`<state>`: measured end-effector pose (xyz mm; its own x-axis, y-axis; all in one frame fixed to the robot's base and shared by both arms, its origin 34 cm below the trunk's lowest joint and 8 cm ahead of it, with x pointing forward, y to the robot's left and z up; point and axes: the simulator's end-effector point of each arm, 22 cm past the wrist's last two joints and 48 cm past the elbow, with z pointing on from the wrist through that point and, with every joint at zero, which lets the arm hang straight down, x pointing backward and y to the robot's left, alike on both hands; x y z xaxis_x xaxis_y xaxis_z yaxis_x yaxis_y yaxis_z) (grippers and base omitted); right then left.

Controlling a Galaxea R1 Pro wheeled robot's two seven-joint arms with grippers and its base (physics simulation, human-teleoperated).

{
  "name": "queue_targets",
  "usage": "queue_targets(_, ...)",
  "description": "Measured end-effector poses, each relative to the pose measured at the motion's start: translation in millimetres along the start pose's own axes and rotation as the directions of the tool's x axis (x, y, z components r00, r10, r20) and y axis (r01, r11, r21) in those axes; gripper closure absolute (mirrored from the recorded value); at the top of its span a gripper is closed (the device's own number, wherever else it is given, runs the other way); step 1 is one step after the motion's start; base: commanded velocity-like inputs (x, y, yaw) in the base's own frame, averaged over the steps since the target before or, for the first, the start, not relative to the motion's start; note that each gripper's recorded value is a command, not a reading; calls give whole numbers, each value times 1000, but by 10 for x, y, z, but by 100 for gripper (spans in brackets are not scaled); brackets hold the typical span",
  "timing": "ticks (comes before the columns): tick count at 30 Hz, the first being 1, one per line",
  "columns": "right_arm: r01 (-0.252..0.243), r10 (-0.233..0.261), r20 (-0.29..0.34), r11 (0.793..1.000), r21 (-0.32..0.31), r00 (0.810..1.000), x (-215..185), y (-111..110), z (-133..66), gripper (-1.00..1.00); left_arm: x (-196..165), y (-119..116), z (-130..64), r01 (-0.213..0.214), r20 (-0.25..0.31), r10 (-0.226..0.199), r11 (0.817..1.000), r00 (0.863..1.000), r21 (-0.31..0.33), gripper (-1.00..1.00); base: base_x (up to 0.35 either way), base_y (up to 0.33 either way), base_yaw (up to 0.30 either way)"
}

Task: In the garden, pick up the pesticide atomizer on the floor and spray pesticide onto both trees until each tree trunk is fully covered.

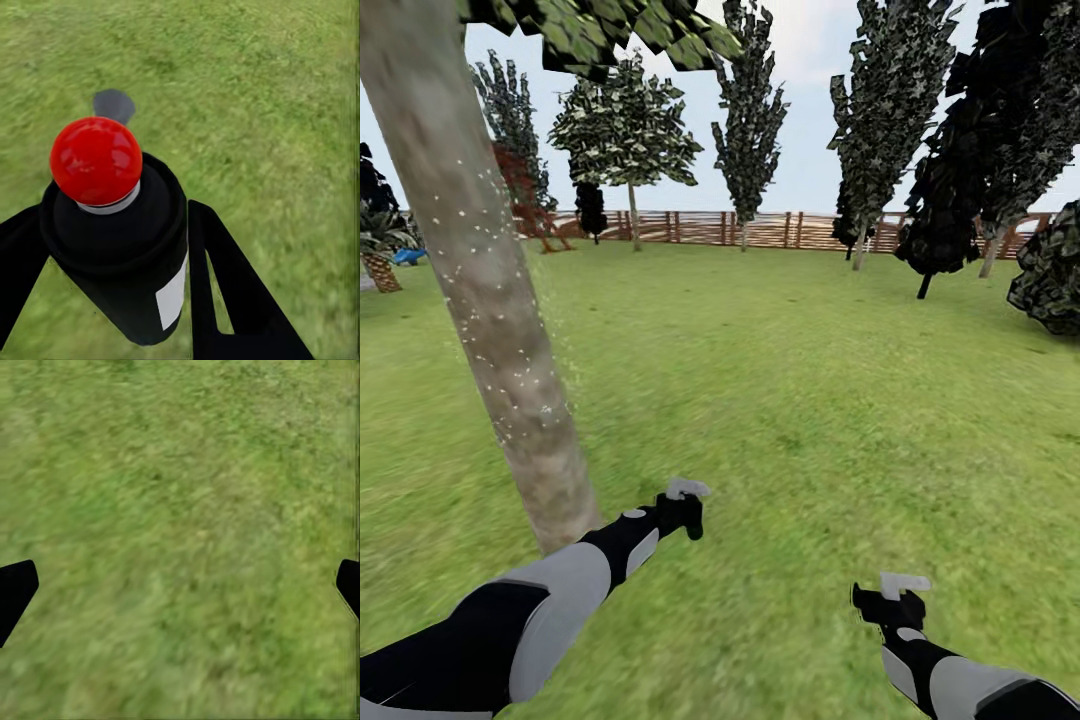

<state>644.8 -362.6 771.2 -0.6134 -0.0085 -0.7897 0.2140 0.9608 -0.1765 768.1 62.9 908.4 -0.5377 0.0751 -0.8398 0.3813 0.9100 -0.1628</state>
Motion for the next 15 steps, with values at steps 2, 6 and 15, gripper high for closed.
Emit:
queue_targets(2,-1,1,2,1000,-1,1000,-9,7,-4,-100,-11,-1,-6,-1,2,1,1000,1000,0,100,232,-175,-145)
queue_targets(6,-1,1,2,1000,-2,1000,-15,10,-6,-100,-20,0,-10,-2,4,2,1000,1000,-1,100,301,-82,-27)
queue_targets(15,-2,2,3,1000,-3,1000,-15,23,-9,-100,-19,2,-11,-1,3,1,1000,1000,-2,100,340,-66,-2)
